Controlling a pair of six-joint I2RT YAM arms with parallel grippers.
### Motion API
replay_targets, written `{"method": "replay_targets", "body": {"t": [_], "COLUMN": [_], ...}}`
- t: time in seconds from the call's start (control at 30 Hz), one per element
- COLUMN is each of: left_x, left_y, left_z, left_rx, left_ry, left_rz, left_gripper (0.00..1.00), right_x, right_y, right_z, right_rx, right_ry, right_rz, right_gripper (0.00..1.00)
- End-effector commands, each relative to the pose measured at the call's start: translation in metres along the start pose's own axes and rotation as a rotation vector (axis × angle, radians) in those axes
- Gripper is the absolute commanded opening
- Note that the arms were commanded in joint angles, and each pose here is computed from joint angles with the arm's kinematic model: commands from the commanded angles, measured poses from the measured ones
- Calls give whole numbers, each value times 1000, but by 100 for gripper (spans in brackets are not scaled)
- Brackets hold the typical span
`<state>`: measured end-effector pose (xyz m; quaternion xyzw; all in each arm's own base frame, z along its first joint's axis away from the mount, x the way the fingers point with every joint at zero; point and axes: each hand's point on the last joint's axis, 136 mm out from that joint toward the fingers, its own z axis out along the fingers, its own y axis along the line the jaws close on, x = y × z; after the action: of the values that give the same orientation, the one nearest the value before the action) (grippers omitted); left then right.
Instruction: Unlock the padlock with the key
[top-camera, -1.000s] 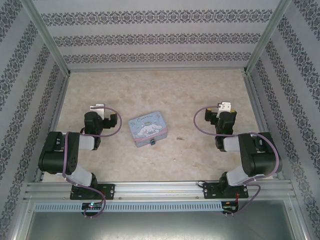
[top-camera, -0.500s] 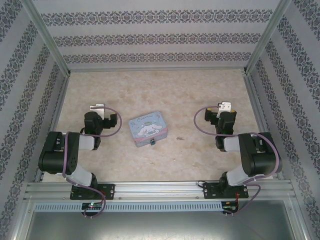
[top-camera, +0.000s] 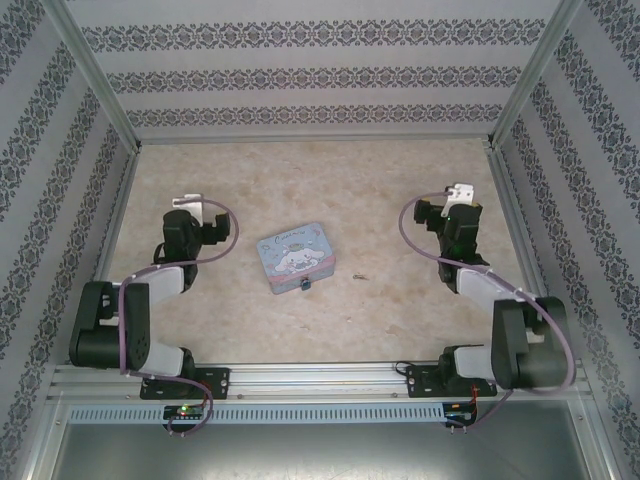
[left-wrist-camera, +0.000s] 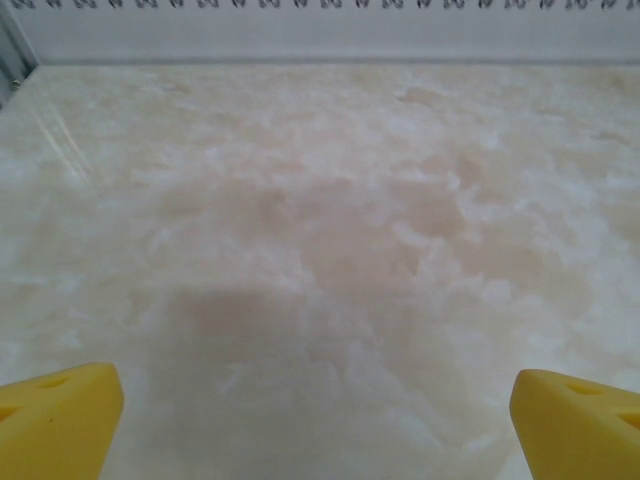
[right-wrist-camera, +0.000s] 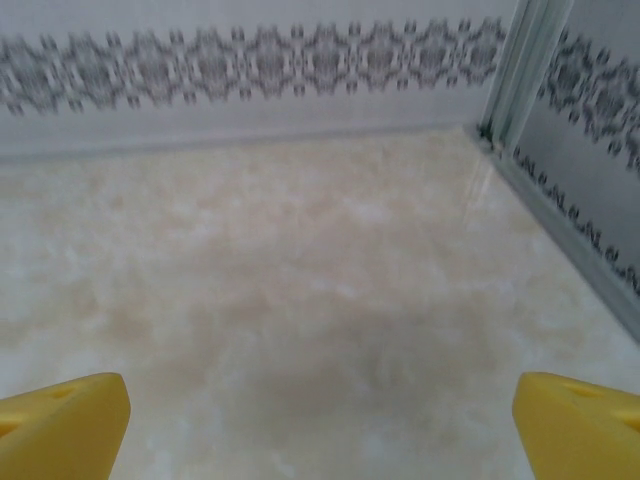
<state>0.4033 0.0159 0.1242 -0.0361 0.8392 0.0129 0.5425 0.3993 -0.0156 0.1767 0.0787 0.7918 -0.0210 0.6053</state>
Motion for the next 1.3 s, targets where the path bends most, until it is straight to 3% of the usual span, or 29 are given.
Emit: {"method": "replay_targets", "body": {"t": [0.0,0.1,0.27,0.6,0.9,1.27], "left_x": [-4,-19,-22,10,54,58], "left_y": [7,7,-8,-78,-128,-161], "left_z": [-11,-23,-48,-96,-113,-96], "left_rx": [-38,-46,-7,218,304,368], "left_ry": [93,123,238,446,533,571], "left_rz": [-70,-168,-369,-551,-564,-559], "left_gripper": [100,100,100,100,100,100], "right_x": [-10,-21,-22,45,86,102], "right_y": [6,22,94,214,263,273], "right_z": [-11,-17,-40,-104,-113,-112], "right_rx": [-48,-134,-469,-744,-788,-768], "right_ry": [50,134,300,650,790,839], "right_rz": [148,264,284,113,122,143], "right_gripper": [98,98,98,92,86,82]}}
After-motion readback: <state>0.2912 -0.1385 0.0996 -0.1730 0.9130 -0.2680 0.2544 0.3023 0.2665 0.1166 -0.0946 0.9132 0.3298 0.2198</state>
